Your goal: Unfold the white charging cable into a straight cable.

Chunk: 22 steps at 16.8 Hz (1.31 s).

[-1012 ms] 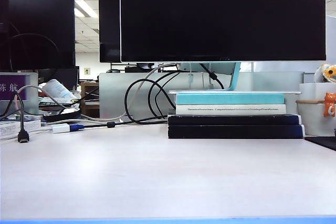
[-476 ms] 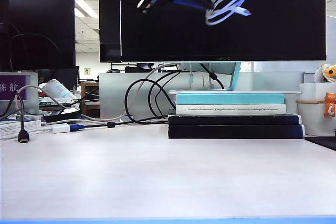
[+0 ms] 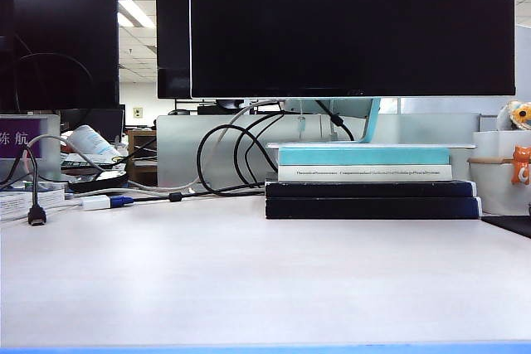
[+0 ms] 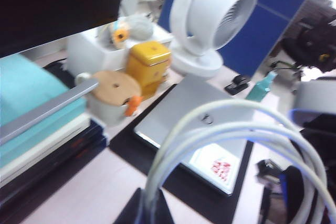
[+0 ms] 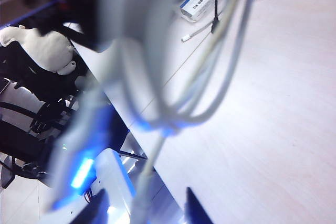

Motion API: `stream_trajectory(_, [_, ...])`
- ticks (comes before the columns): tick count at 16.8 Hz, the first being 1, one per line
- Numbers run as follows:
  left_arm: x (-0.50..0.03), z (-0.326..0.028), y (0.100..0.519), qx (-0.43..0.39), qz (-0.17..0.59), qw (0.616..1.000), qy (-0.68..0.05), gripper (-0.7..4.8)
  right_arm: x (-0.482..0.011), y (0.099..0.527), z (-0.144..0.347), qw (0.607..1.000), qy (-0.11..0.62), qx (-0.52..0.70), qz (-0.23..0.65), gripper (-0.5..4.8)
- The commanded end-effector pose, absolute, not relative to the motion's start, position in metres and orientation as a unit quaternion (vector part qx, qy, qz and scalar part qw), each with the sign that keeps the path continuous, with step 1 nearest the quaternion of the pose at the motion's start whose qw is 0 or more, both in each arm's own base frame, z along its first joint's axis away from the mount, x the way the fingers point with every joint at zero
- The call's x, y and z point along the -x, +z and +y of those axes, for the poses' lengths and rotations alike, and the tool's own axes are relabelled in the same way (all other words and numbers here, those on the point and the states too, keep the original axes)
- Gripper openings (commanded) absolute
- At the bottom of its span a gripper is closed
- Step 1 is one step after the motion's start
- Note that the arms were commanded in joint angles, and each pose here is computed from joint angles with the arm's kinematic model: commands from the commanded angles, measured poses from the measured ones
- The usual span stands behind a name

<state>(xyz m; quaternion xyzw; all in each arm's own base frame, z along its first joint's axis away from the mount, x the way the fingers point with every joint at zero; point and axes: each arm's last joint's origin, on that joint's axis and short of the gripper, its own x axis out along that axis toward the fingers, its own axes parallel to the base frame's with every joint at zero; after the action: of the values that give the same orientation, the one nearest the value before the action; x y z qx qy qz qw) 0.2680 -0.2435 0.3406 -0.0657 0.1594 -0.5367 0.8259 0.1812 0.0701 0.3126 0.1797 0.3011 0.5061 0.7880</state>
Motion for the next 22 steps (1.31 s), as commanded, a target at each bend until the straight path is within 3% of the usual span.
stream_trajectory(1, [-0.267,-0.244,0.347,0.083,0.146,0.817,-0.551,-0.05,-0.181,0.316,0.070,0.790,0.510,-0.175,0.290,1.98])
stream_trajectory(5, [-0.266,-0.245,0.350,0.100,0.140,0.809,-0.562,-0.05,-0.182,0.316,0.070,0.791,0.511,-0.174,0.287,-0.03])
stream_trajectory(6, [-0.267,-0.245,0.349,0.101,0.142,0.805,-0.567,-0.05,-0.182,0.316,0.070,0.791,0.512,-0.173,0.286,-0.06])
stream_trajectory(7, [-0.268,-0.245,0.349,0.091,0.134,0.816,-0.555,1.60,-0.182,0.316,0.070,0.789,0.514,-0.173,0.287,-0.06])
stream_trajectory(8, [-0.271,-0.243,0.349,0.090,0.127,0.852,-0.500,4.79,-0.181,0.316,0.070,0.788,0.516,-0.174,0.289,-0.06])
stream_trajectory(13, [-0.285,-0.225,0.340,0.060,0.150,0.904,-0.395,4.79,-0.169,0.320,0.067,0.799,0.503,-0.168,0.285,-0.06])
stream_trajectory(14, [-0.289,-0.218,0.334,0.055,0.185,0.901,-0.389,4.79,-0.161,0.329,0.063,0.827,0.481,-0.147,0.250,-0.06])
stream_trajectory(19, [-0.287,-0.219,0.333,0.055,0.192,0.893,-0.403,4.79,-0.160,0.344,0.062,0.854,0.468,-0.134,0.181,-0.06])
stream_trajectory(22, [-0.284,-0.221,0.335,0.065,0.194,0.855,-0.476,4.79,-0.162,0.347,0.060,0.877,0.437,-0.126,0.157,-0.06])
